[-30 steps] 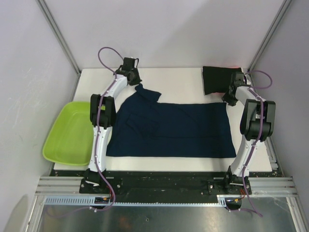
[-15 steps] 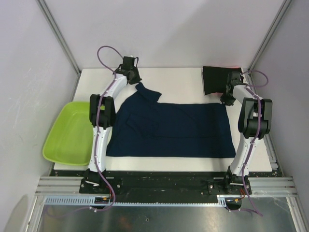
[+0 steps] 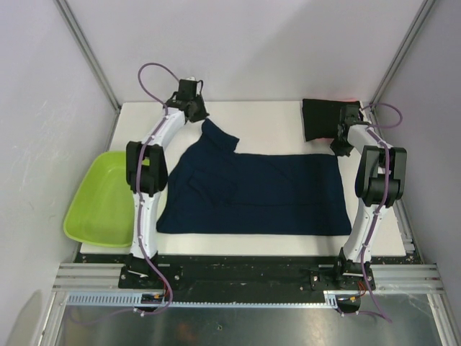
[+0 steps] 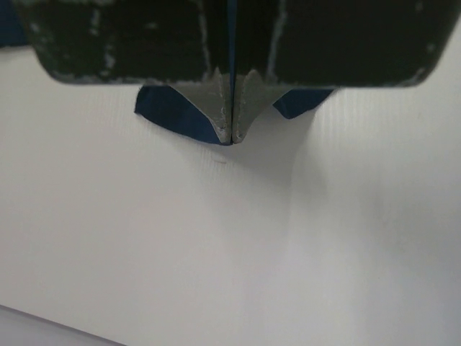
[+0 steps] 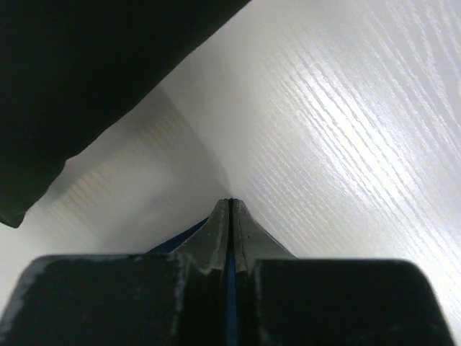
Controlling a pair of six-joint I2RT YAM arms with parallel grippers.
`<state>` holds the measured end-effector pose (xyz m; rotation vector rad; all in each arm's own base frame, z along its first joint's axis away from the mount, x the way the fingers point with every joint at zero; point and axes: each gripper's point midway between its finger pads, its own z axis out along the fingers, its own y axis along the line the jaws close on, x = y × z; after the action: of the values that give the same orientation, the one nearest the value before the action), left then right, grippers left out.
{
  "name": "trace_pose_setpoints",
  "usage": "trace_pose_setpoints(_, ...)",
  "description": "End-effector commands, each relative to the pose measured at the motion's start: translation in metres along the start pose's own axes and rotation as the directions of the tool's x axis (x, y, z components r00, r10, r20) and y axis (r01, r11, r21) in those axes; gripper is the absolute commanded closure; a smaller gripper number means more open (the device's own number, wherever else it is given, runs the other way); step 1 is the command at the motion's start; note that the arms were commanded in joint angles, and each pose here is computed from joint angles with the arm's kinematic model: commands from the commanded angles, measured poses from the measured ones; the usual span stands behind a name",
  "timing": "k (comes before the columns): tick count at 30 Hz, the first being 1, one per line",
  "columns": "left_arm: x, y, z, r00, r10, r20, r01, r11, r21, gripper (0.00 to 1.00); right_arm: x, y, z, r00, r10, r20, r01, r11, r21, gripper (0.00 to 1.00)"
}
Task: Fold and stack the t-shirts
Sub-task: Grap the side of the flattened tshirt furthest away from the robot with both arms
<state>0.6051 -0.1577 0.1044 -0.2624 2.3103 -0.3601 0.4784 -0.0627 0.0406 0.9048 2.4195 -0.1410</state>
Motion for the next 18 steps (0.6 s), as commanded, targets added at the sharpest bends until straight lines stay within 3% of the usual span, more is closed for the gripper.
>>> trace_pose_setpoints(1, -0.047, -0.023, -0.064, 0.994, -0.001, 0.110, -0.007, 0.998, 0.067, 1.00, -0.022, -0.008, -0.015, 0.998, -0.013, 0.068, 0.010, 0.999, 0.050, 1.00)
trace_pose_setpoints(18, -0.012, -0.011, -0.159, 0.996, -0.029, 0.082, 0.021, 0.996, 0.091, 1.00, -0.022, -0.034, -0.038, 0.995, 0.019, 0.097, -0.028, 0.995, 0.098, 1.00)
